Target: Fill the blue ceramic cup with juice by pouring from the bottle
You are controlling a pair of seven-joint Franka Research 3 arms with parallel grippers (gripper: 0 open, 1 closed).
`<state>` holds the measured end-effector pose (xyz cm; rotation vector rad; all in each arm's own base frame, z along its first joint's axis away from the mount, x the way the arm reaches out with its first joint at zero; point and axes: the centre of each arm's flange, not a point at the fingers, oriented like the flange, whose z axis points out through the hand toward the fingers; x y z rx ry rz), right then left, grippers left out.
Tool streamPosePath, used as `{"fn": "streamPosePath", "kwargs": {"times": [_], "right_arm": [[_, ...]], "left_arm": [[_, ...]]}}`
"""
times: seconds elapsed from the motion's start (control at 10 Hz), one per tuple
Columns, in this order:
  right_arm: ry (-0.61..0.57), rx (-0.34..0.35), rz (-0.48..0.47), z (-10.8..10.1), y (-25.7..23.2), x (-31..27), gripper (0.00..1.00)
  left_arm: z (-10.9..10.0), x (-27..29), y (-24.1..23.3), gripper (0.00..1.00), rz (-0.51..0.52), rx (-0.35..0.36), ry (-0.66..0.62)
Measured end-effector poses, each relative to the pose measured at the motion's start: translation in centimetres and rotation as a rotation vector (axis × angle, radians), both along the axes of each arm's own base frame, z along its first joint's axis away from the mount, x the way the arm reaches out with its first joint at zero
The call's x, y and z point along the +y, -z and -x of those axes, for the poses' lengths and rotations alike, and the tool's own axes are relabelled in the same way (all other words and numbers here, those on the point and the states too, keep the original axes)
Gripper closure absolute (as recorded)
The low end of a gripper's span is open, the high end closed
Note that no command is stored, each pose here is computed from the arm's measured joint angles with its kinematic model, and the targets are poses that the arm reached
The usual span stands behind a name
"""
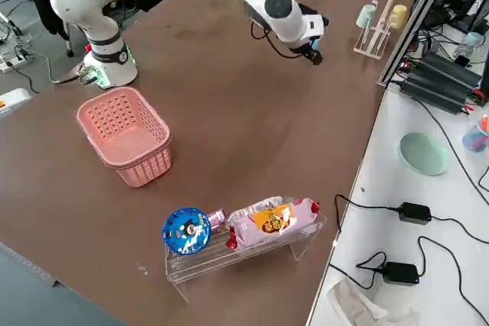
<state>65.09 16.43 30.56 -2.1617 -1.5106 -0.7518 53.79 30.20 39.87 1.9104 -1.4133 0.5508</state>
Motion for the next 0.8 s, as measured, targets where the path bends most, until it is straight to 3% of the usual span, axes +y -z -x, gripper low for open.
{"fn": "streamPosePath", "kwargs": {"times": [0.4,0.6,0.8], "right_arm": [[0.065,0.004,-0.051,1.4,6.9,7.9,0.00],[0.087,0.041,-0.121,2.0,8.6,11.5,0.00],[0.089,0.040,-0.133,1.4,10.2,12.9,0.00]], "left_arm": [[4.9,3.3,9.8,0.00,0.139,-0.088,0.015],[5.5,3.6,14.4,0.00,0.196,-0.127,0.033],[6.1,2.1,19.7,0.00,0.282,-0.137,0.057]]}}
